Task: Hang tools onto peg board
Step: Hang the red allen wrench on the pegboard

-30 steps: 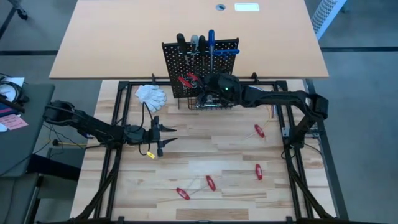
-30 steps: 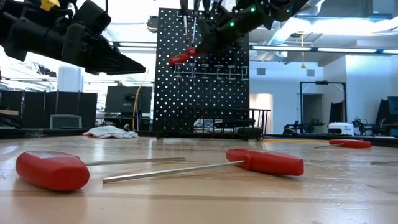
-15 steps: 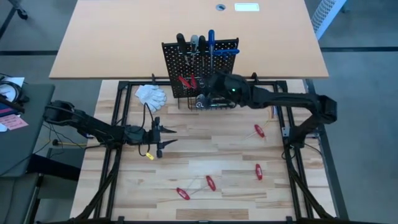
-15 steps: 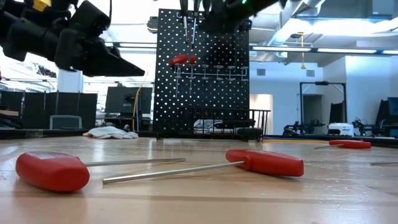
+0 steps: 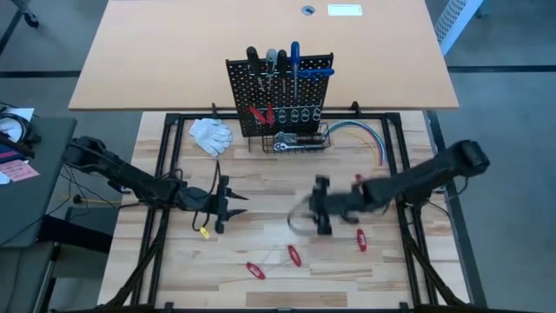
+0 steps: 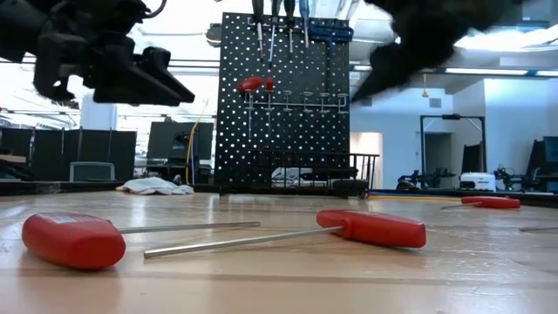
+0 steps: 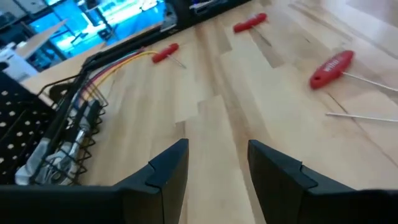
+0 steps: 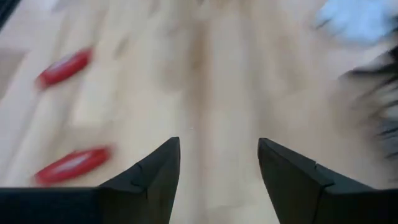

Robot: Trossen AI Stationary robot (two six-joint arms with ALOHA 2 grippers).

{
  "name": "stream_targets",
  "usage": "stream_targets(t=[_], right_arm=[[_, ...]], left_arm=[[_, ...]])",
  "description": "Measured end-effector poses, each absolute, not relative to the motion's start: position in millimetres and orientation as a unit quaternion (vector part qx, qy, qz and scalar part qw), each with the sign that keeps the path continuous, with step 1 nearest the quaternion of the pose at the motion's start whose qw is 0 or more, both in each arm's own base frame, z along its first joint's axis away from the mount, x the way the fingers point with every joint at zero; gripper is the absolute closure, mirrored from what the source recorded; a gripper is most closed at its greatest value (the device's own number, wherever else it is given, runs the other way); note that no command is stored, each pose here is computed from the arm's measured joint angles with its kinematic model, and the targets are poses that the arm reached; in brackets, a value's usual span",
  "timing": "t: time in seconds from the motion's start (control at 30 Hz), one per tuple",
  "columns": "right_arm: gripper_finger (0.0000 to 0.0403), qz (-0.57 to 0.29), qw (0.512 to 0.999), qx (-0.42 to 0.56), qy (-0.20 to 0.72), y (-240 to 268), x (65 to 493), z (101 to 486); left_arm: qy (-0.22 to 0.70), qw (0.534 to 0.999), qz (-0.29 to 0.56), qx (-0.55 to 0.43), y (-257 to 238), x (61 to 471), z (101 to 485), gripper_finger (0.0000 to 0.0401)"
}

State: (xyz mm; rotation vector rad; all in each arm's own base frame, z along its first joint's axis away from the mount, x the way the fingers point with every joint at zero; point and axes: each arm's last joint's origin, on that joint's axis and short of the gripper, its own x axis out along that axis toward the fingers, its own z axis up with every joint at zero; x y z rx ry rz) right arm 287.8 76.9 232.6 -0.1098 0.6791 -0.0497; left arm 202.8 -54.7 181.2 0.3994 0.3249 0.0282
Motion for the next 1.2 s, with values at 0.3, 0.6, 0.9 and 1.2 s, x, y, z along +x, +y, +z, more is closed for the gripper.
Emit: stream_targets(t=[0.3, 0.6, 0.9, 1.2], right_arm=[[0.0184, 0.129, 0.934, -0.065, 0.328, 151.0, 322.3, 145.7], [0.0186, 0.168, 0.912, -0.2, 0.315, 157.7, 394.9, 143.6], [0.0246, 0.272, 0.868, -0.23, 0.346, 144.8, 444.1, 110.2], [0.0391, 0.254, 0.863, -0.18, 0.397, 137.3, 450.1, 97.1]], left_arm=[[0.205, 0.959, -0.004, 0.195, -59.5, 202.0, 168.2, 0.0242], [0.23, 0.954, -0.005, 0.19, -62.8, 211.2, 150.0, 0.0242], [0.247, 0.953, 0.027, 0.173, -60.9, 210.2, 146.2, 0.0242], [0.246, 0.954, 0.039, 0.17, -58.9, 204.7, 153.4, 0.0242]])
